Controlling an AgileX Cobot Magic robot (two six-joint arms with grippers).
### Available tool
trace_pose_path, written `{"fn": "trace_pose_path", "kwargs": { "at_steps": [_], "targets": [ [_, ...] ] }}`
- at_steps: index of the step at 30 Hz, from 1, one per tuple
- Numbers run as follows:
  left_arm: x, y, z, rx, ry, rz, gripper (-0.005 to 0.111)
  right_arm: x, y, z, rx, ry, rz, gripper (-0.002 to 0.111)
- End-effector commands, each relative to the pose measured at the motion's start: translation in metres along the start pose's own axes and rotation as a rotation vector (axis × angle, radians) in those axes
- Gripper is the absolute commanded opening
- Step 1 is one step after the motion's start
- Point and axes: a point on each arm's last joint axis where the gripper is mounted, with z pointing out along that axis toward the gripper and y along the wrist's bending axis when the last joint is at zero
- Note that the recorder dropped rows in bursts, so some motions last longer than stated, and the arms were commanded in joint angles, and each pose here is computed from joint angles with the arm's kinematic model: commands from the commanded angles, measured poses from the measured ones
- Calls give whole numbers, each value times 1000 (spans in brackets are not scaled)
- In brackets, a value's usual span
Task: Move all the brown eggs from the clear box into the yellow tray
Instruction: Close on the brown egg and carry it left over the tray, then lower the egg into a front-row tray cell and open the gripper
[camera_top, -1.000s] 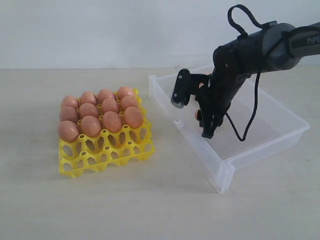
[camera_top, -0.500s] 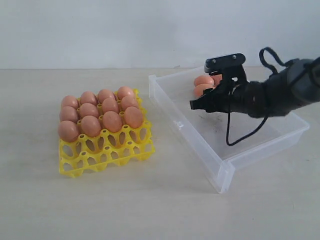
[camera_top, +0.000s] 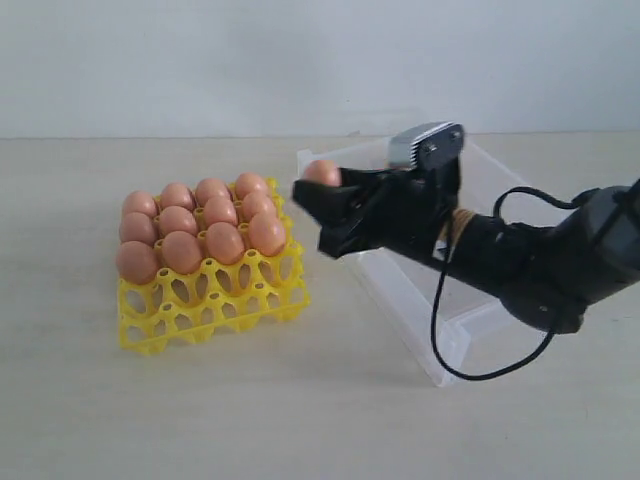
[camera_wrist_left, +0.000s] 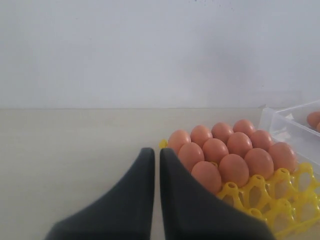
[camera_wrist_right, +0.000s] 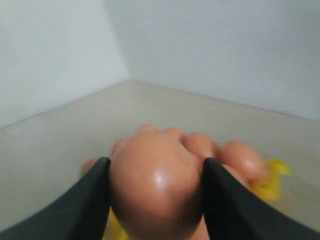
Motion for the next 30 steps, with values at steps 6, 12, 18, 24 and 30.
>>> {"fn": "trace_pose_path", "kwargs": {
  "at_steps": [6, 12, 18, 24, 30],
  "targets": [
    [1, 0, 0, 3, -4, 1, 4, 15, 91, 75, -223, -70, 182, 0],
    [1, 0, 0, 3, -4, 1, 4, 43, 114, 116, -165, -27, 308, 0],
    [1, 0, 0, 3, -4, 1, 4, 63, 138, 131, 89, 146, 377, 0],
    [1, 0, 0, 3, -4, 1, 4, 73, 149, 127, 246, 160, 421, 0],
    [1, 0, 0, 3, -4, 1, 4, 75, 146, 126, 294, 191, 331, 0]
  ]
}}
